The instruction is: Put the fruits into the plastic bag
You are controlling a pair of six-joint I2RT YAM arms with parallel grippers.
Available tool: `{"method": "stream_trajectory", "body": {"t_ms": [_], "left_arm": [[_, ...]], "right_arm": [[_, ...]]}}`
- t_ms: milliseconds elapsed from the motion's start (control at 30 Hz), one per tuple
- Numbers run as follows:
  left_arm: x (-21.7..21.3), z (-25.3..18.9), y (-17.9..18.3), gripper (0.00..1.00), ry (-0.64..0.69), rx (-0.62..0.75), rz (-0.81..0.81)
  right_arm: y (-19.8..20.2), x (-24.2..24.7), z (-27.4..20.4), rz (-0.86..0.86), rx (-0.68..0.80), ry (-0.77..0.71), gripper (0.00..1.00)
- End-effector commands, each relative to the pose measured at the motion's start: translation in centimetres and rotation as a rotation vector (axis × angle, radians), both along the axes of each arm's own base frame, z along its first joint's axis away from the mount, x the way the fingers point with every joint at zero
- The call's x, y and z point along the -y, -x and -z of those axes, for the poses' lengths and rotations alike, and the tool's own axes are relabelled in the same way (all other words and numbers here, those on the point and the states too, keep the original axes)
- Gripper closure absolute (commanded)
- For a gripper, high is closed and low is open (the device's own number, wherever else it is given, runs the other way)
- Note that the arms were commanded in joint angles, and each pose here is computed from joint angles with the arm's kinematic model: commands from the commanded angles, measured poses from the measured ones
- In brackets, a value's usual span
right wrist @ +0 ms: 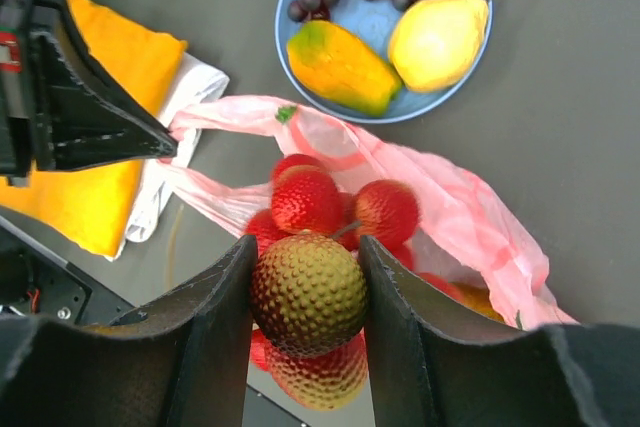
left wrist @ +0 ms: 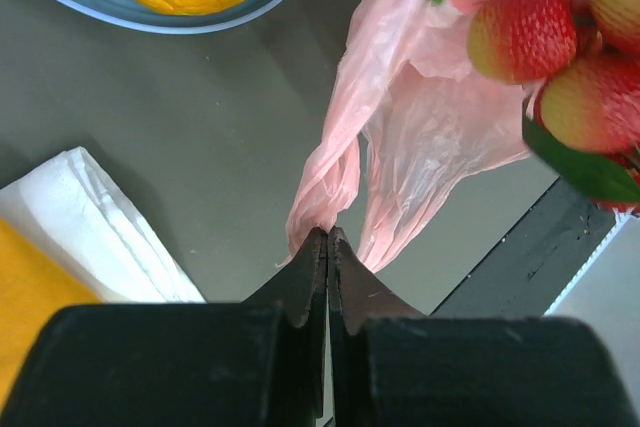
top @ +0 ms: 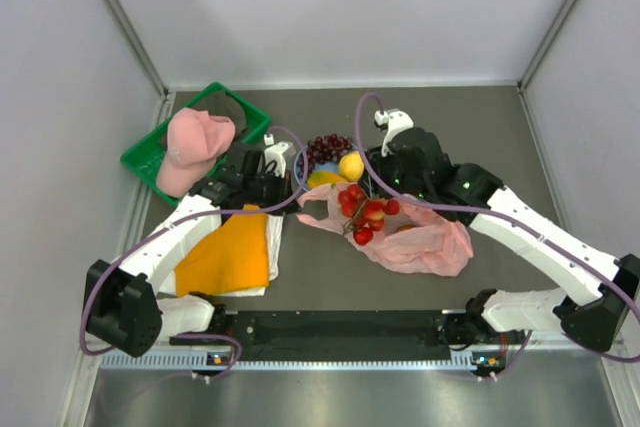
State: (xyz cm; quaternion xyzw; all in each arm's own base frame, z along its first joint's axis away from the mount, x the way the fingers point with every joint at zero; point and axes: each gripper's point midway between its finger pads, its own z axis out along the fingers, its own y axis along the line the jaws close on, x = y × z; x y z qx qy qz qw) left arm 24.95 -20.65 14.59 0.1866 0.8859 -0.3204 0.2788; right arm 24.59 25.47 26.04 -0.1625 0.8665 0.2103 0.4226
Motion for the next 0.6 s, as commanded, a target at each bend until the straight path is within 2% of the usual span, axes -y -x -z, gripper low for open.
{"method": "stream_trajectory", "body": {"t_ms": [0,200,400,567], "left_arm": [[0.6,-1.4,-0.3,1.0,0.04,0.061,0.029],[0.8,-2.1,0.0,1.0,0.059,0.086,0.049],[1.7,-3.3,0.3,1.0,0.128,0.088,0.08],[2.6,-4.8,0.2,1.0,0.186,0.093,0.084]], "right_arm": [[-0.7,-0.3,-1.1,0.053,0.035,-0.052,1.0],[-1.9,3.3,1.4,0.234,0.033,0.081,1.0],[-1.3,3.0,4.5,0.221,-0.041,0.136,1.0],[0.4,1.3,7.2,0.193,-0.101,0.117,1.0]]}}
